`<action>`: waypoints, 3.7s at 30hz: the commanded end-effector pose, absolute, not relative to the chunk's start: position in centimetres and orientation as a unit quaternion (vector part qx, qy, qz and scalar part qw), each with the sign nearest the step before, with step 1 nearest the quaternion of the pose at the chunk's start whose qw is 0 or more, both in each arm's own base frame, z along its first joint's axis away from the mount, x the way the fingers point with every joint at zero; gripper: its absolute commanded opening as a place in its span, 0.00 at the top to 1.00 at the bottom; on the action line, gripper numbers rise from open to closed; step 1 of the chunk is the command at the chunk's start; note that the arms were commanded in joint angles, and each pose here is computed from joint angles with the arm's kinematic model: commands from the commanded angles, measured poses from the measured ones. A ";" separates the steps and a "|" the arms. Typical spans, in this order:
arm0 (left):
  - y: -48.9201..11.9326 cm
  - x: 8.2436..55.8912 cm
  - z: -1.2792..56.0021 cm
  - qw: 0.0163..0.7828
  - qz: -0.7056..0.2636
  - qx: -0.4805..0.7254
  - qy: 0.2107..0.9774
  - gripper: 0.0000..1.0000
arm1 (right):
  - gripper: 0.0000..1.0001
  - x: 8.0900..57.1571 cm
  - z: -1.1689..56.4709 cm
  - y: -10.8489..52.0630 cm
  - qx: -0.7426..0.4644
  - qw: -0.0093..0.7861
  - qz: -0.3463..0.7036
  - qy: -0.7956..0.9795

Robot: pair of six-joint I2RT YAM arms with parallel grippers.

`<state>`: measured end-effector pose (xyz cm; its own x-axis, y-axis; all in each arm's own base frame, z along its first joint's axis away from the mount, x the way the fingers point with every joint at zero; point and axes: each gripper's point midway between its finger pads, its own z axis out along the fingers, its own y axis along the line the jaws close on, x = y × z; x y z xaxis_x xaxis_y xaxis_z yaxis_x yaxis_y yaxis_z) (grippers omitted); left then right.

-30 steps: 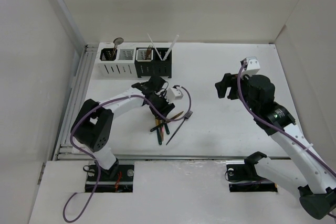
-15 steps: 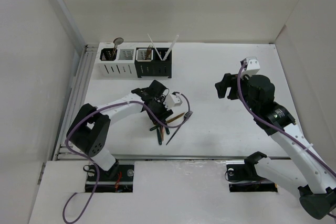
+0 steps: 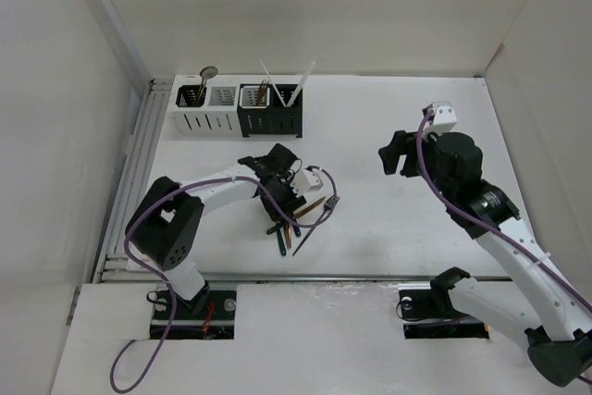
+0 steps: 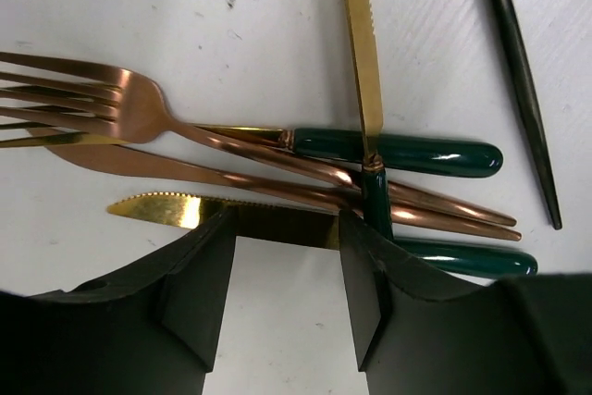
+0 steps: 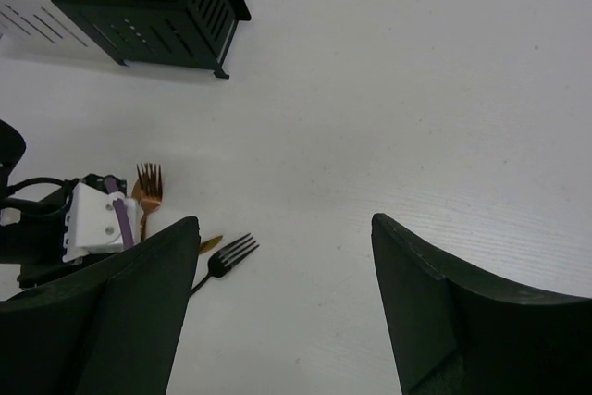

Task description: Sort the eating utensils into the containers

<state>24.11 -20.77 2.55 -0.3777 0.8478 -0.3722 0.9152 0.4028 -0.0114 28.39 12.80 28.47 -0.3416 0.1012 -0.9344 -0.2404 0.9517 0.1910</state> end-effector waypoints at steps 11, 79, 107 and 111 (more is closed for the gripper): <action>-23.7 22.3 7.6 0.197 -0.157 0.557 0.791 0.54 | 0.21 28.8 28.4 12.9 -0.037 0.572 0.147 0.806; -8.5 57.5 32.9 0.748 -0.111 0.132 0.641 1.00 | 0.21 43.8 32.1 19.6 -0.114 0.595 0.141 0.783; -7.1 58.1 21.0 0.693 -0.118 0.193 0.685 0.49 | 0.21 43.1 36.2 17.0 -0.112 0.606 0.089 0.782; -6.6 57.9 21.9 0.688 -0.120 0.185 0.692 0.28 | 0.19 41.9 36.6 16.3 -0.108 0.613 0.088 0.777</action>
